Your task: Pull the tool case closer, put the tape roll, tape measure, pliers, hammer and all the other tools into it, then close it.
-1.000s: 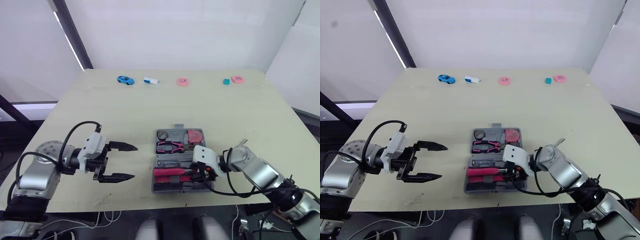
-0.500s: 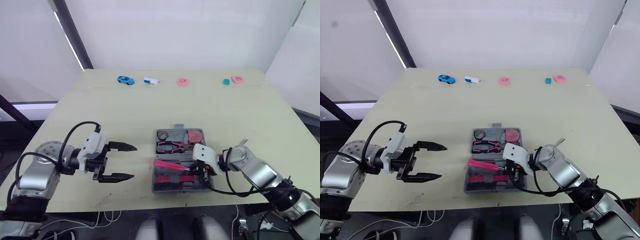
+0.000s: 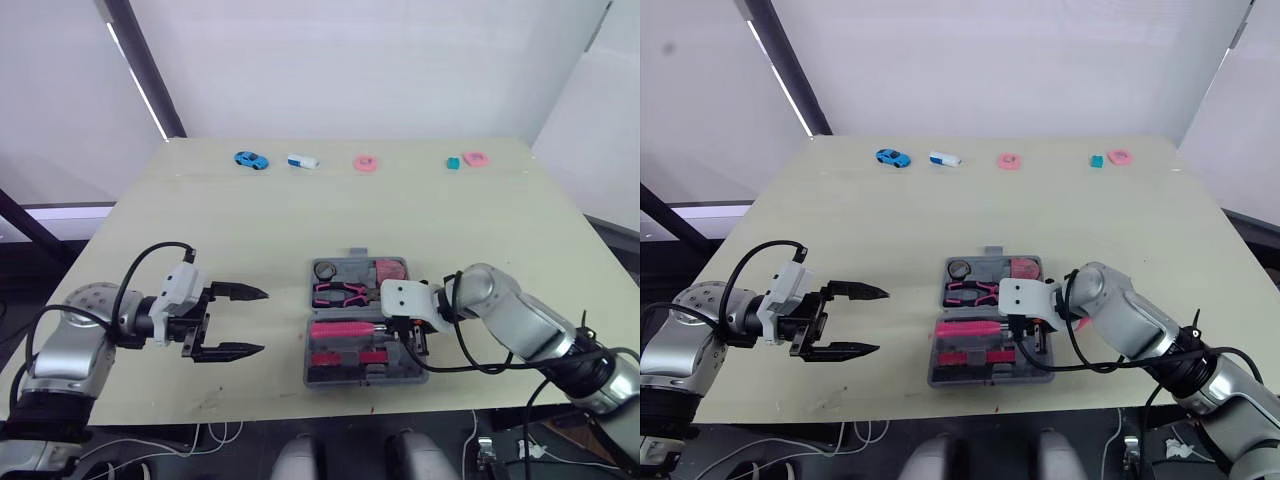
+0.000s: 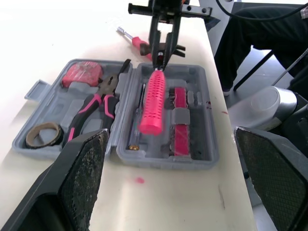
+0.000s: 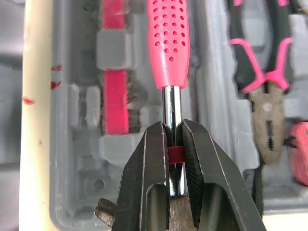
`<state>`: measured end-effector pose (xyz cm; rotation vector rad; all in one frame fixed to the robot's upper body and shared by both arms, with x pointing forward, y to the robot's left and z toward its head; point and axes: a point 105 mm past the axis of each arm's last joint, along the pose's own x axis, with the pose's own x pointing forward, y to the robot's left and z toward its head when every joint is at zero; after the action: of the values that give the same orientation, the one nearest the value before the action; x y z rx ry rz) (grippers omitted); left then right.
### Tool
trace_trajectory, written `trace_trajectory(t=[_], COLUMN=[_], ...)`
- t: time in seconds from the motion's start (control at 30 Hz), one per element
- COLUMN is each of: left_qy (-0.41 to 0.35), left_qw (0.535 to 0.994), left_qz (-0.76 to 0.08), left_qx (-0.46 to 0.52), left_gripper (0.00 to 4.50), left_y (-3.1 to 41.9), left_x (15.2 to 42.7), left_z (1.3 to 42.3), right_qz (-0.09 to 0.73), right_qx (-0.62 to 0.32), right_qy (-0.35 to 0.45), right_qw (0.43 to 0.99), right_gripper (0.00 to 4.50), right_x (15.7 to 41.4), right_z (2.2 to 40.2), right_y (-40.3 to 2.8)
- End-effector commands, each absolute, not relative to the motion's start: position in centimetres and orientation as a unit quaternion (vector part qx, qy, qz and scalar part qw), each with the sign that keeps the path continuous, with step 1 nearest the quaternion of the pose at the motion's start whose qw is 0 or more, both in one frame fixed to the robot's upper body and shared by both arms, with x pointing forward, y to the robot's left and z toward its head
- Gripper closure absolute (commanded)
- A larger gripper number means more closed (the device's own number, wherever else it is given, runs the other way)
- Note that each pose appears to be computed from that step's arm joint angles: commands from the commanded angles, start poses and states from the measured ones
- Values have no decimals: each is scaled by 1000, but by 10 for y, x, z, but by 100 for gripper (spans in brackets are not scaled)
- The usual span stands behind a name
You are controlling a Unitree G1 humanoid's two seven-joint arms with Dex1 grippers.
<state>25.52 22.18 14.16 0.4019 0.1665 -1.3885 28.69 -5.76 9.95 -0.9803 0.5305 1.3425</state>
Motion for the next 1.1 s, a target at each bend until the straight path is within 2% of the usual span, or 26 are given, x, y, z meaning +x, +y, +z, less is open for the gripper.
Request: trace_trajectory(t=[0.03, 0.4, 1.1], left_qy=[72, 75, 74], left_qw=[737, 731, 729], left_qz=[-639, -641, -643], left_qx=[208, 221, 223], left_gripper=[0, 0, 0], left_y=[229, 229, 227], left_x=[251, 249, 251], left_z=[147, 143, 146], right_qz=[582, 560, 566], right_qx=[-461, -484, -472], right_qy=[223, 254, 238], right_qw=[632, 622, 633], right_gripper=[447, 447, 447], right_x=[288, 289, 292], right_z=[111, 97, 92], right_y=[-56, -51, -33])
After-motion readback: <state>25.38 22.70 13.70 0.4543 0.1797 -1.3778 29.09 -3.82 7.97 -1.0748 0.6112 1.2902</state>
